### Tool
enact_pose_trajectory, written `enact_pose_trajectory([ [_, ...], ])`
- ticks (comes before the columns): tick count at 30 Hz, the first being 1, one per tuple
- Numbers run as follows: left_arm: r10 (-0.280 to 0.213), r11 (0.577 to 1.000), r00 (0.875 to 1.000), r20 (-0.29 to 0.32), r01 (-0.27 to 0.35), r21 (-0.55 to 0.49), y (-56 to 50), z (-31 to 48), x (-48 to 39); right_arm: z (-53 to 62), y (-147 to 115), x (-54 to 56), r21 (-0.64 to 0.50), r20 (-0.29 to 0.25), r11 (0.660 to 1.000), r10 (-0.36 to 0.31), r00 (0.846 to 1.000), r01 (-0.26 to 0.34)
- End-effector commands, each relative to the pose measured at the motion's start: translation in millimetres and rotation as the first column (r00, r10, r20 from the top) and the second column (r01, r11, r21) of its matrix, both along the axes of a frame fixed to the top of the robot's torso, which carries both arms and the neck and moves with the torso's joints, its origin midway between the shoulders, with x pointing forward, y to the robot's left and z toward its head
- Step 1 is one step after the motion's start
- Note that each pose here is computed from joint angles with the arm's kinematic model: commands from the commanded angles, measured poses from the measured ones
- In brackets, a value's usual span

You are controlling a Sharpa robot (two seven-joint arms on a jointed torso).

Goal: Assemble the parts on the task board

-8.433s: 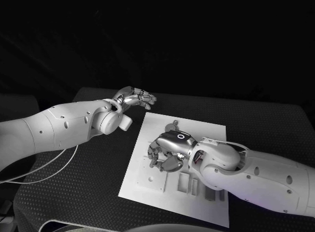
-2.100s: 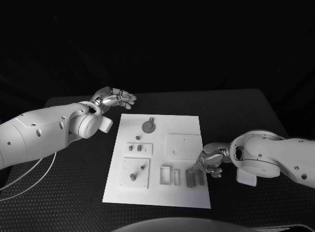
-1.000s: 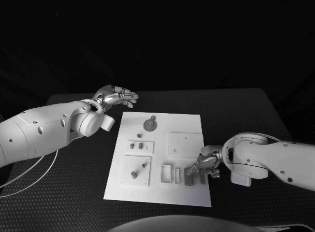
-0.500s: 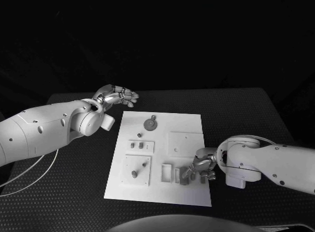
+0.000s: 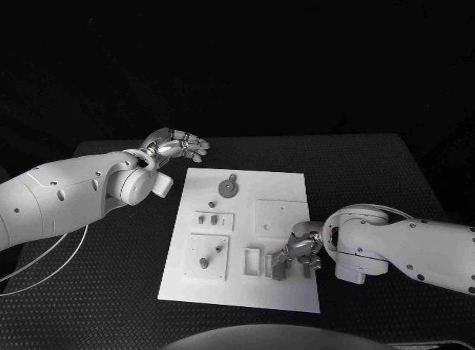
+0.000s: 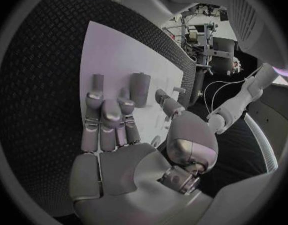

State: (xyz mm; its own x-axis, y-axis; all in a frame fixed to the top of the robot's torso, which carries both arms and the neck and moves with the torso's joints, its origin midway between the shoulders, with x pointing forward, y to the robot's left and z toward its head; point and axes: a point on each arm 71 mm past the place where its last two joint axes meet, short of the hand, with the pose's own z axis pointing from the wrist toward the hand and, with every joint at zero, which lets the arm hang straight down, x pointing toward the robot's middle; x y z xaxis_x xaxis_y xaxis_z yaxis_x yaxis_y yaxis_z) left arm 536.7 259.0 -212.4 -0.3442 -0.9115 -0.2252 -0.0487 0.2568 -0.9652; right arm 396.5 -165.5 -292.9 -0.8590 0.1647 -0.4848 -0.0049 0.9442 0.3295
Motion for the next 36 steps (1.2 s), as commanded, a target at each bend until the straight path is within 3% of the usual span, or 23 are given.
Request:
enact_pose_trajectory([
  [1,-0.012,1.000,1.000,0.003,0.012,-0.011,-1.9,1.0,-0.4,-1.2,2,1.3,-0.015,0.017,1.000,-0.001,1.000,0.002],
  [20,-0.010,1.000,1.000,0.003,0.010,-0.011,-1.5,1.2,-1.0,-4.6,6,5.3,-0.040,0.048,0.999,0.012,0.999,-0.011],
  [25,-0.010,1.000,1.000,0.003,0.010,-0.011,-1.1,1.2,-1.1,-3.9,5,5.4,-0.028,0.054,1.000,-0.008,0.999,0.009],
  [31,-0.006,1.000,1.000,0.003,0.006,-0.009,0.6,1.2,-1.3,-2.7,1,1.0,0.013,0.013,0.999,-0.053,0.999,0.053],
  [36,-0.003,1.000,1.000,0.002,0.003,-0.008,1.8,1.1,-1.1,8.6,-1,5.3,0.047,-0.003,0.995,-0.083,0.997,0.083],
])
